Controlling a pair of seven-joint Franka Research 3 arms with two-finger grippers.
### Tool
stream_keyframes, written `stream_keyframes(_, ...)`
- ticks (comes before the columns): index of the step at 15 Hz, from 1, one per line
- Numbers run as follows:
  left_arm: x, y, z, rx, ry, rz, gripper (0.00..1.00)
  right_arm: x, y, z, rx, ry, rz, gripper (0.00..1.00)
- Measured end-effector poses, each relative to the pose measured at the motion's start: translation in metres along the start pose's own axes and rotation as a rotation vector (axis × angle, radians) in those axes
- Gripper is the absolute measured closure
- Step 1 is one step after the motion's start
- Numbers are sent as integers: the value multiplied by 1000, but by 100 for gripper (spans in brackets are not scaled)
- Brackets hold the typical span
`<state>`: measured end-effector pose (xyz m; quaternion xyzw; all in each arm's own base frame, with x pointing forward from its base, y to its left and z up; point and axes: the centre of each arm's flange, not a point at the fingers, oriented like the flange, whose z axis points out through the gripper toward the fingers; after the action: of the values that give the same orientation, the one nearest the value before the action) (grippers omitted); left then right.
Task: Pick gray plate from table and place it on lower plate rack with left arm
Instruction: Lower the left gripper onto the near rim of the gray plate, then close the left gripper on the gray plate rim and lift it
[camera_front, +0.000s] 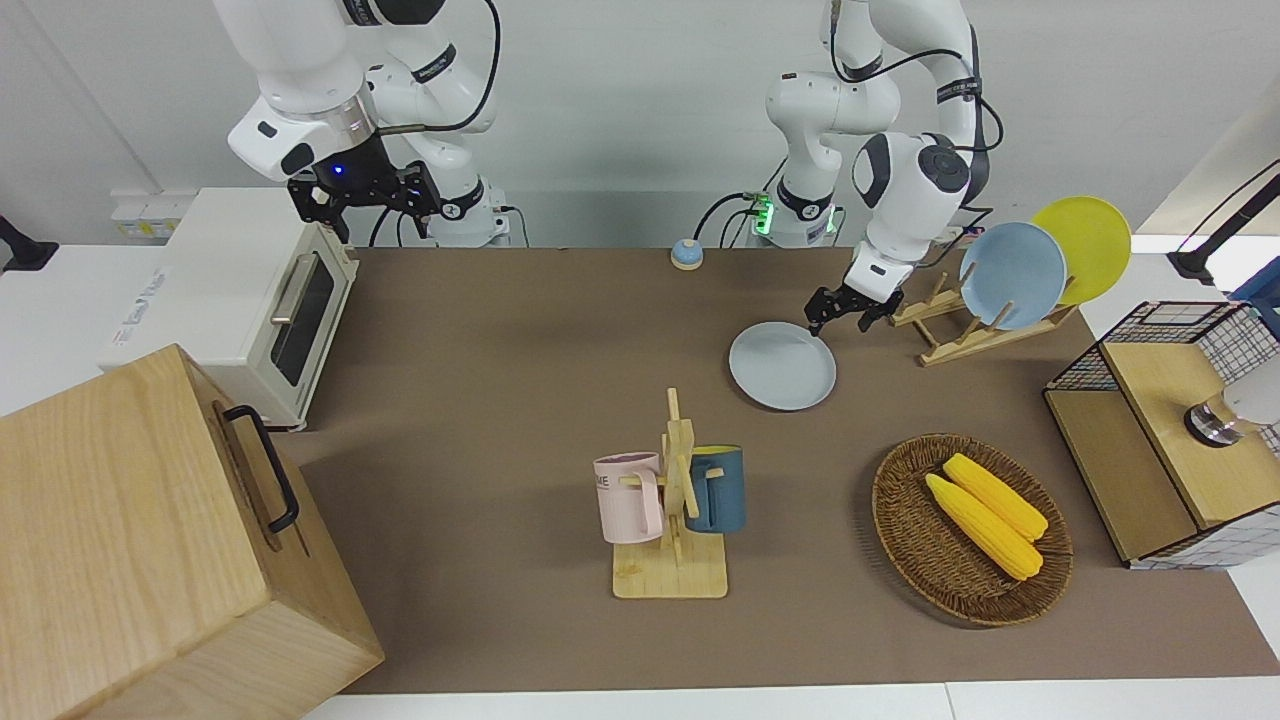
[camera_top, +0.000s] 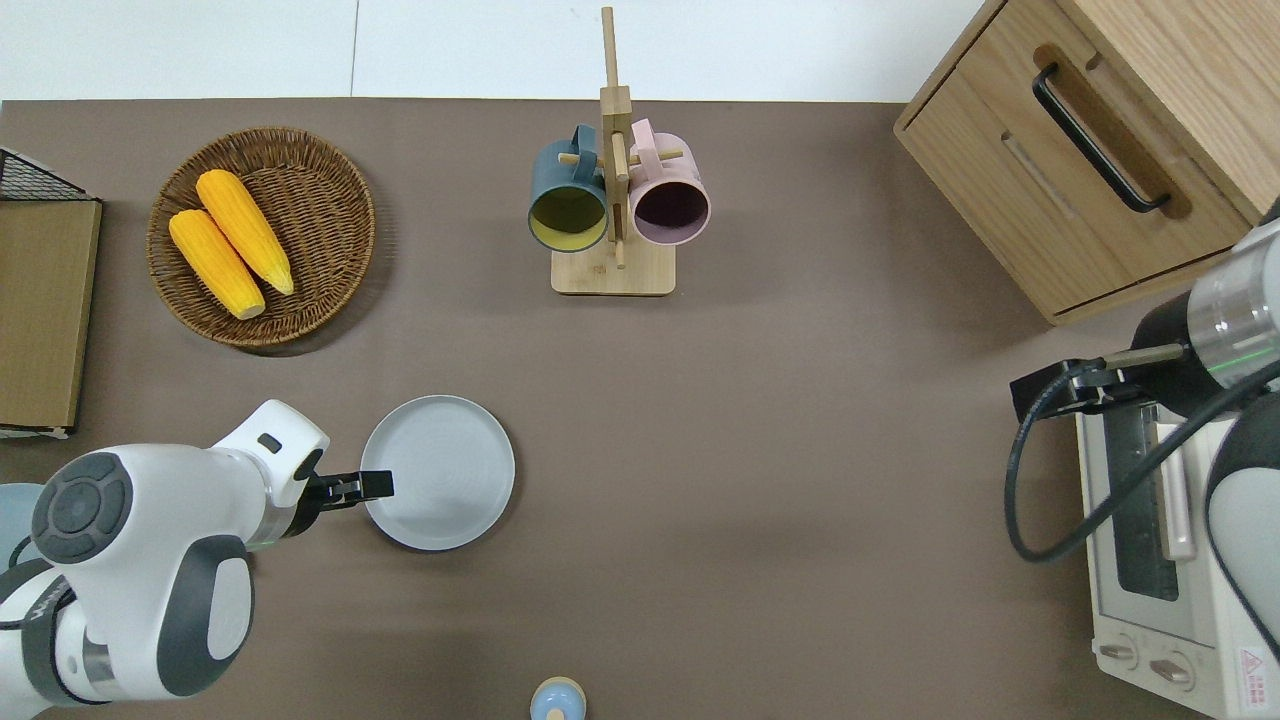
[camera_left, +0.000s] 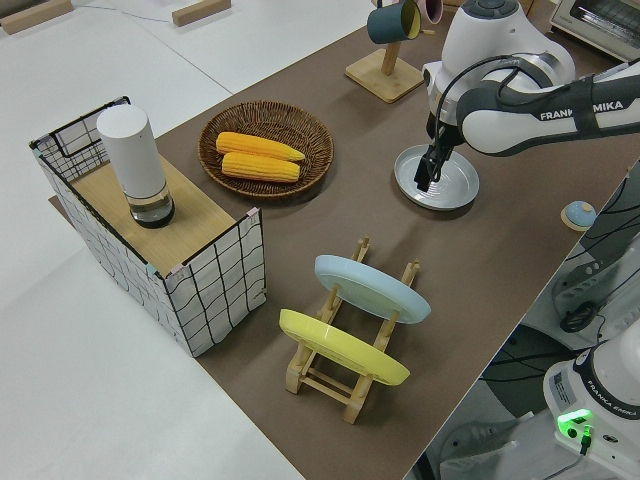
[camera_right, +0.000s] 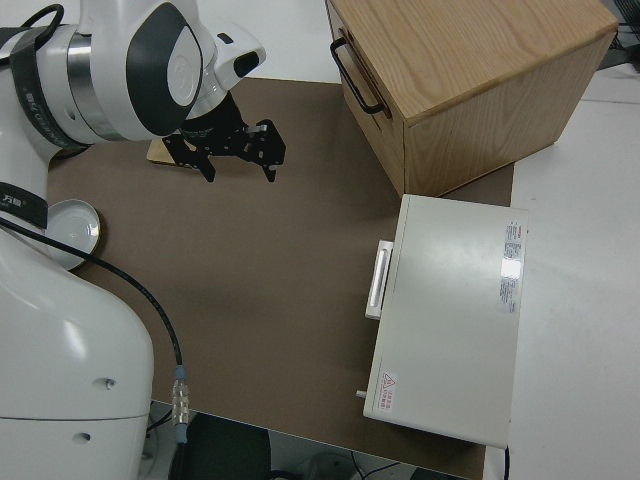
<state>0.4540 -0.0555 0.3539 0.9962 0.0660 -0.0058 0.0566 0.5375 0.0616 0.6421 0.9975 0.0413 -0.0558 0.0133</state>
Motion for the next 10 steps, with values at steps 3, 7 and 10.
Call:
stream_keyframes(3,-1,-2,20,2,-11,-10,0,0,0,0,0,0,0,1)
stream_keyframes(7,5,-2,54,17,-20,-11,1,0,0,0,0,0,0,1)
stream_keyframes(10,6,-1,64,21,-21,-10,12,0,0,0,0,0,0,1)
